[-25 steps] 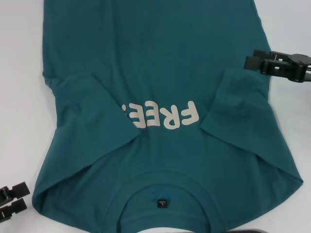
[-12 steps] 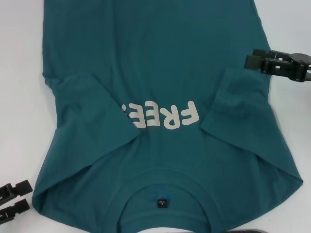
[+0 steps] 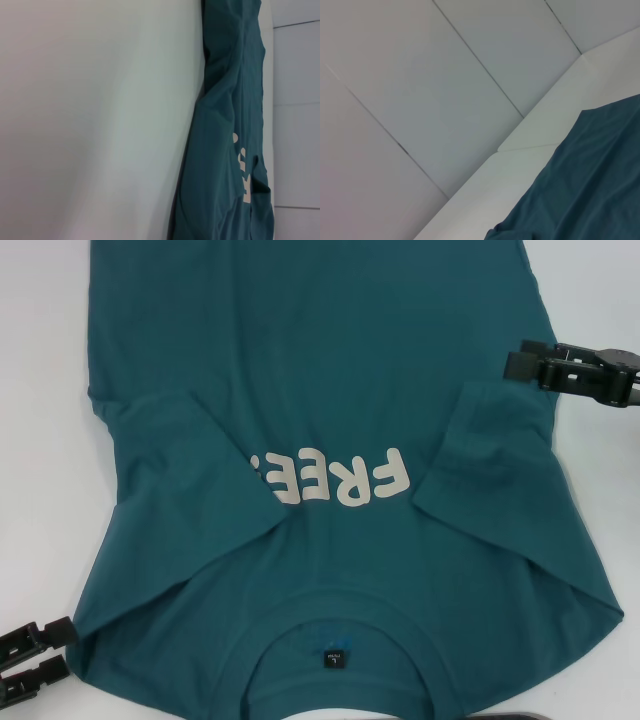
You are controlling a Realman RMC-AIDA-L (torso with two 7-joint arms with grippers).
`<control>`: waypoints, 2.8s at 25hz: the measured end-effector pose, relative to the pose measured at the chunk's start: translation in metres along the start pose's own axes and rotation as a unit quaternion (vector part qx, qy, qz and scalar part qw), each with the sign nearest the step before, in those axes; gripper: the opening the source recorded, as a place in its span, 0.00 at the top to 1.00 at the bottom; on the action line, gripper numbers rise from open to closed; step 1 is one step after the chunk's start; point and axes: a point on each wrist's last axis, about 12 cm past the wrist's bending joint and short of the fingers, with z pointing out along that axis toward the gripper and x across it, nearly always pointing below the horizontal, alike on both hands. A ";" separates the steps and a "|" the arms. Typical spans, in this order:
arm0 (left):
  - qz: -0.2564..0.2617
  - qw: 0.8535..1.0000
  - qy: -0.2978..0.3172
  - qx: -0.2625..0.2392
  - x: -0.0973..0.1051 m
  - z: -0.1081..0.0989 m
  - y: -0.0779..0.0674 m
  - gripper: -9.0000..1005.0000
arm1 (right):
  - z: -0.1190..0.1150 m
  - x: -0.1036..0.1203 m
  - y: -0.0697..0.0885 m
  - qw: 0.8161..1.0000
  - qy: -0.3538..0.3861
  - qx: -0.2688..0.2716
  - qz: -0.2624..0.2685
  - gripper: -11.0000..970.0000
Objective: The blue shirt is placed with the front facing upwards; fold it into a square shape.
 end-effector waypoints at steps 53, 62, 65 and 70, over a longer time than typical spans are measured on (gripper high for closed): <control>0.013 0.999 0.029 0.001 -0.018 0.027 -0.008 0.16 | -0.005 -0.001 0.004 1.000 -0.012 -0.014 0.001 0.05; 0.014 1.000 0.022 -0.008 -0.021 0.025 -0.009 0.16 | -0.008 0.000 0.003 1.000 -0.019 -0.013 0.003 0.05; 0.017 1.000 0.019 -0.009 -0.021 0.024 -0.010 0.23 | -0.009 0.000 0.003 1.000 -0.020 -0.012 0.004 0.05; 0.022 0.999 0.024 -0.005 -0.020 0.023 -0.011 0.41 | -0.009 0.000 0.003 1.000 -0.021 -0.010 0.003 0.05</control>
